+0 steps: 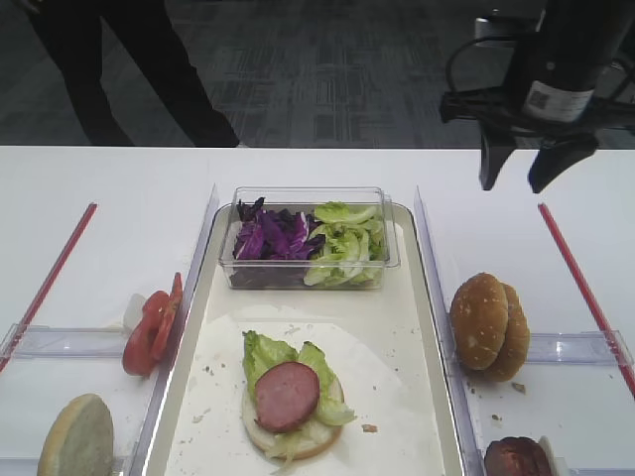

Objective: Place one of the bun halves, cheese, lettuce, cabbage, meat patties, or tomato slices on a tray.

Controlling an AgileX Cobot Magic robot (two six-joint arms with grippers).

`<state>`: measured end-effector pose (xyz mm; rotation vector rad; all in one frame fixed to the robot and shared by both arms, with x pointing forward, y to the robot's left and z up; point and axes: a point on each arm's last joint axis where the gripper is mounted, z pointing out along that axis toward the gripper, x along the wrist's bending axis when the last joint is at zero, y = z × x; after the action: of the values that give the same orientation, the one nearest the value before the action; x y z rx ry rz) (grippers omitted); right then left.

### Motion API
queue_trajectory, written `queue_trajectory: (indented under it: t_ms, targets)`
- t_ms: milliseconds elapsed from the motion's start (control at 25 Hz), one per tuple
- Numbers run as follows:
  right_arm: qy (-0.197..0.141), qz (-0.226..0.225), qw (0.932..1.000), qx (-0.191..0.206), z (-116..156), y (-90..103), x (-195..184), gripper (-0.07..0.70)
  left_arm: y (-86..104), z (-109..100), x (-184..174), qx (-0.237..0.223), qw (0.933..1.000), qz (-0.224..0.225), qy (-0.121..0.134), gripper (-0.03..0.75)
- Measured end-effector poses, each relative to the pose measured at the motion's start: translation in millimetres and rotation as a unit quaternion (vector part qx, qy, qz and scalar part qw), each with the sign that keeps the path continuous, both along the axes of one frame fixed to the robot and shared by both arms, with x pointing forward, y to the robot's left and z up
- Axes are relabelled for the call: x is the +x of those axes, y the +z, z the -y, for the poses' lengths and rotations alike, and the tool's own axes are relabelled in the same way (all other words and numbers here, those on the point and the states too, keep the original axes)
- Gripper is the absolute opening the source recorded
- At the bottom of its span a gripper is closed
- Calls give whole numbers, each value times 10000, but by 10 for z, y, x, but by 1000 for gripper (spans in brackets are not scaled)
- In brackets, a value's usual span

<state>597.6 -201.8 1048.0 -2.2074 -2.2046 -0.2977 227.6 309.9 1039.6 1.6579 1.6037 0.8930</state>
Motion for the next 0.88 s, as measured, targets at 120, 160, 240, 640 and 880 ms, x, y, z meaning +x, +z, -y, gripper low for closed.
queue_trajectory:
  t_ms: [120,160,240,640,880]
  targets:
    - [-211,20,9997,-97,255,-2,58,374,0,0,0,0,10000,0,0,305]
    - [-266,24,9996,-111,317,-2,69,375,0,0,0,0,10000,0,0,305]
    - [-318,36,9994,-143,421,-3,87,375,0,0,0,0,10000,0,0,305]
    - [-103,170,9996,-177,465,72,61,374,0,0,0,0,10000,0,0,305]
    - [-116,428,9990,-97,494,330,-251,374,0,0,0,0,10000,0,0,305]
